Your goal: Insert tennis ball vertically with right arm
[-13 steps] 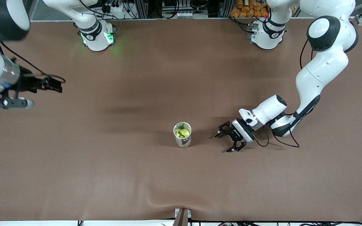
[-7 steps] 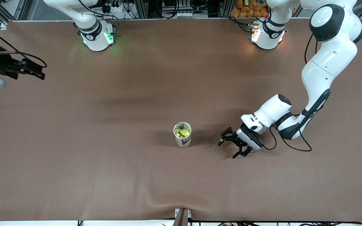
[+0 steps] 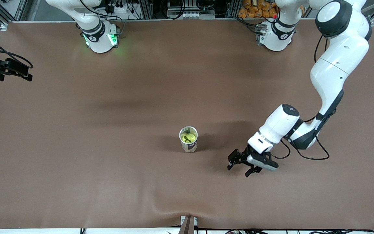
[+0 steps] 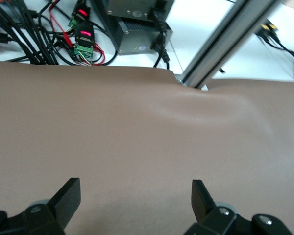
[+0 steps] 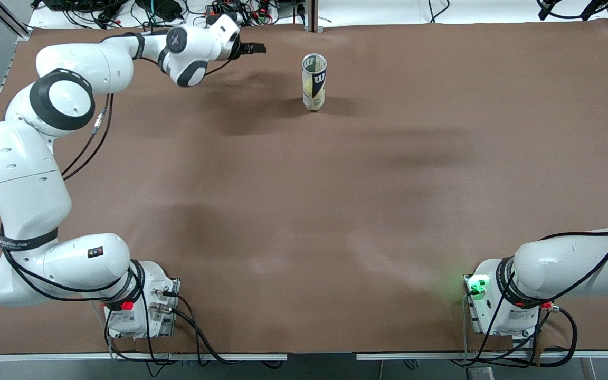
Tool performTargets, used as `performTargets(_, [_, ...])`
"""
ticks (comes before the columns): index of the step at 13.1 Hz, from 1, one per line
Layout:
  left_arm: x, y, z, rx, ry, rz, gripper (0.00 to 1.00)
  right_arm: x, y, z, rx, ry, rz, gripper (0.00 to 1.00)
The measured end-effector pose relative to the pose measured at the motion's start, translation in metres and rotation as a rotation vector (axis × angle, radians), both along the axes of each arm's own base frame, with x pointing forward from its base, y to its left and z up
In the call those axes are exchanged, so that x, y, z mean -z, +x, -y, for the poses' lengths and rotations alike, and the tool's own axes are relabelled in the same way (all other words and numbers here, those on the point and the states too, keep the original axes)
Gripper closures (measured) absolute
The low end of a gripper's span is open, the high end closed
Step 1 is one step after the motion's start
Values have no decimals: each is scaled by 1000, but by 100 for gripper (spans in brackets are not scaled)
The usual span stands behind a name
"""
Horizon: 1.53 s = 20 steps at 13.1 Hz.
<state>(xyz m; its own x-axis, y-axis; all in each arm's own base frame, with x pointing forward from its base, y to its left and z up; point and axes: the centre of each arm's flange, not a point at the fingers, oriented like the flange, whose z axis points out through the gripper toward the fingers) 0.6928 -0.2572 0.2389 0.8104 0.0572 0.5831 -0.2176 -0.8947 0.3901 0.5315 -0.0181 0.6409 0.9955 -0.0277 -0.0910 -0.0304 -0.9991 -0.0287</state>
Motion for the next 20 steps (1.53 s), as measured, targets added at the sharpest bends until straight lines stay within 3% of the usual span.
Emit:
performTargets(5, [-45,25,-5,-106,50,-167,0,-13,-7,0,0,-5,23,0])
performTargets(9, [-88,31,-9,-153,150,-345,0,-13,-7,1,-2,-24,22,0])
performTargets(13, [-139,19,-13,-145,187,-461,0,-14,-7,0,-4,-26,25,0])
performTargets(16, [-195,-4,-22,-101,197,-561,0,-15,-7,-11,-25,-26,29,0])
performTargets(20, [-235,-24,-17,-54,190,-586,0,-14,-8,-12,-26,-26,25,0])
